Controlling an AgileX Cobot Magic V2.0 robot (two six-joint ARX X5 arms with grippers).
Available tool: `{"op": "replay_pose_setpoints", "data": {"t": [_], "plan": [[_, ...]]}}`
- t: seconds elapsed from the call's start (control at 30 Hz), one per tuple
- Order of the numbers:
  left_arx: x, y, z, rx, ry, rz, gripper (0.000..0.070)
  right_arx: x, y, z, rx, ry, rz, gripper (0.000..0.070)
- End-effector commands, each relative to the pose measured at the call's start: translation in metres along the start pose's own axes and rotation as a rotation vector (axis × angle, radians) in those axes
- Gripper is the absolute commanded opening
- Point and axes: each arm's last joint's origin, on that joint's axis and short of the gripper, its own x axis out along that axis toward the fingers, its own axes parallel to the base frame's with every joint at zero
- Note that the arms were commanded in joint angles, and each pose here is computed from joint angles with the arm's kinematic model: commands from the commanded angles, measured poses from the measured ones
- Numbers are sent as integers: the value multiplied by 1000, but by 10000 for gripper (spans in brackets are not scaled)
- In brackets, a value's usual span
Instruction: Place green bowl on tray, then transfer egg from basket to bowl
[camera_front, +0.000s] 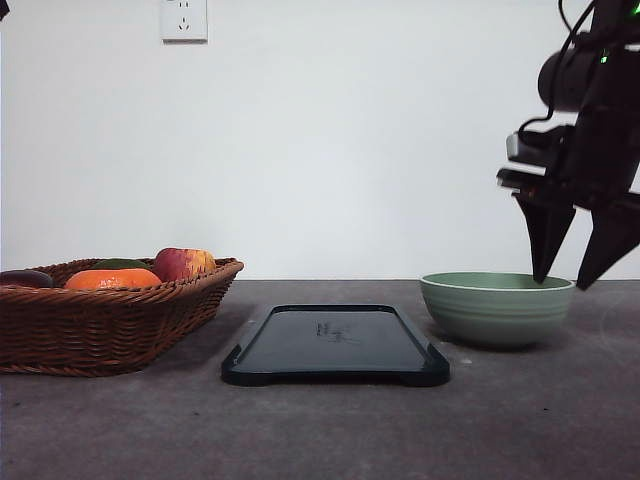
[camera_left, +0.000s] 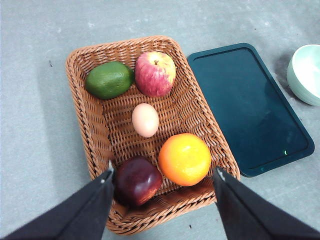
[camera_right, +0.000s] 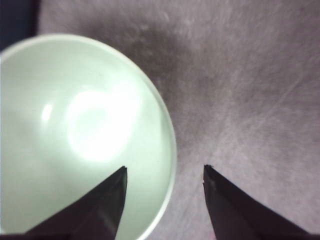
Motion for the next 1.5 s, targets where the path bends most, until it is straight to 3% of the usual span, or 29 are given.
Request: {"op": "replay_pose_setpoints", "data": {"t": [0.0, 0.1, 0.3, 0.47, 0.7, 0.87, 1.13, 1.47], "plan": [[-5, -1, 7, 6, -34, -2, 391, 4, -1, 6, -12, -7, -1, 152], [-5, -1, 7, 6, -33, -2, 391, 4, -1, 6, -12, -10, 0, 5], [-5, -1, 7, 6, -33, -2, 391, -5, 1, 9, -7, 5, -1, 0], [-4, -1, 7, 6, -33, -2, 391, -33, 11, 21, -11, 28, 18, 0], [-4, -1, 7, 7, -34, -2, 391, -78, 46, 39, -82, -14, 83, 0], [-4, -1, 8, 10, -45, 0, 391, -91, 78, 45, -145, -85, 121, 0], [-4, 0, 9, 14, -58, 2, 391, -78, 119, 46, -207, -129, 177, 0], [-4, 0, 9, 13, -57, 2, 391, -20, 143, 50, -246, -46, 182, 0]]}}
